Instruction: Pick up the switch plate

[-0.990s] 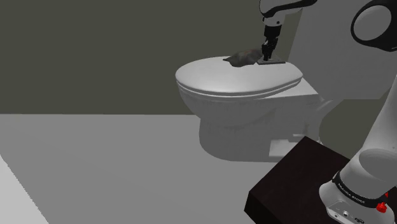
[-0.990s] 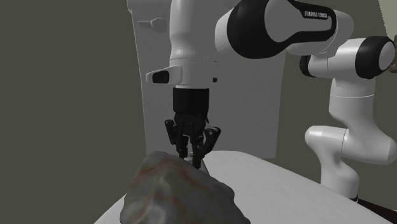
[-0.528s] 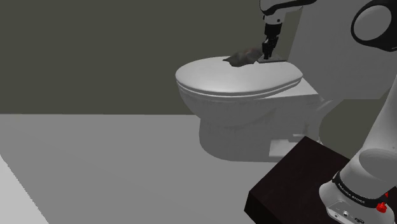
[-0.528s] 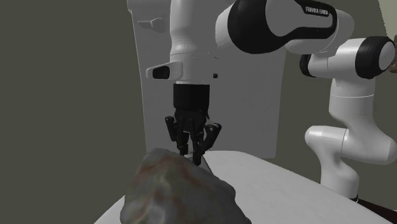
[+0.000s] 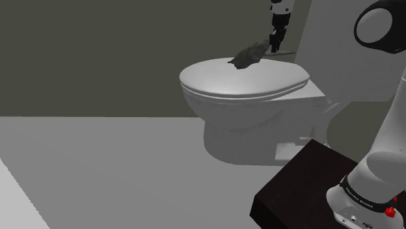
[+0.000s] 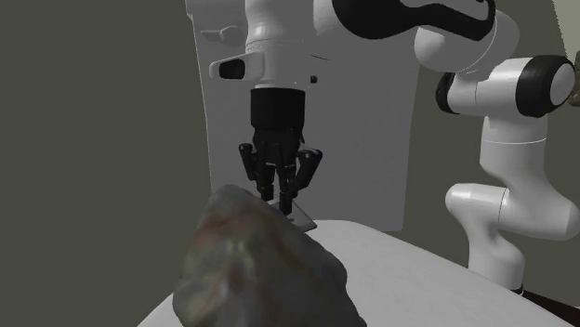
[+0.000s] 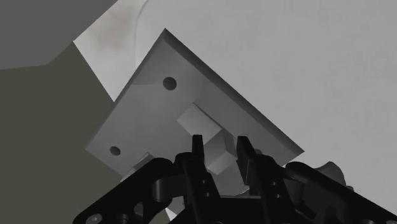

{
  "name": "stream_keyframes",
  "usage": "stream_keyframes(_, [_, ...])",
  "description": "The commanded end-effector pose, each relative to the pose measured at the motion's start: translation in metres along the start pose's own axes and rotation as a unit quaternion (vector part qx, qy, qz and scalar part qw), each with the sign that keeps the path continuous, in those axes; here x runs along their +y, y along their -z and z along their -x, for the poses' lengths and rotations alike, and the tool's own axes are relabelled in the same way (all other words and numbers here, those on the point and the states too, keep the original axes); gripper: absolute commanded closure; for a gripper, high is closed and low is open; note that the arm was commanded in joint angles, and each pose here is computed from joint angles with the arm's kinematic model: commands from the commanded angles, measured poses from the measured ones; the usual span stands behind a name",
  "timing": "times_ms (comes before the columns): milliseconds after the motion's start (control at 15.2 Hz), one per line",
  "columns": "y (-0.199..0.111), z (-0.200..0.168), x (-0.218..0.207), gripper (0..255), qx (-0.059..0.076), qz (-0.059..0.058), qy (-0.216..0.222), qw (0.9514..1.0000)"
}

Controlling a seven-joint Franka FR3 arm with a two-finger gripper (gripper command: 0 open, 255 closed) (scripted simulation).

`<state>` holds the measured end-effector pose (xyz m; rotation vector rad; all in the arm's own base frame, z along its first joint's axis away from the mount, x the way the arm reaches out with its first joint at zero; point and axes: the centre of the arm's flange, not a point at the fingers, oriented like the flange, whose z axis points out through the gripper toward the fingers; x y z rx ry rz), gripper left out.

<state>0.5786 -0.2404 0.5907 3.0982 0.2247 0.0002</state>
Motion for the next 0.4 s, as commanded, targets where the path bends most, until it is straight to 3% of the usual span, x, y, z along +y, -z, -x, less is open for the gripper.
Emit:
stream_keyframes(0, [0.011,0.001,0.0,255,0.001,0.0,0.0,1.0])
stream_keyframes(330, [0.028,0.001,0.0,255,0.001,0.0,0.0,1.0])
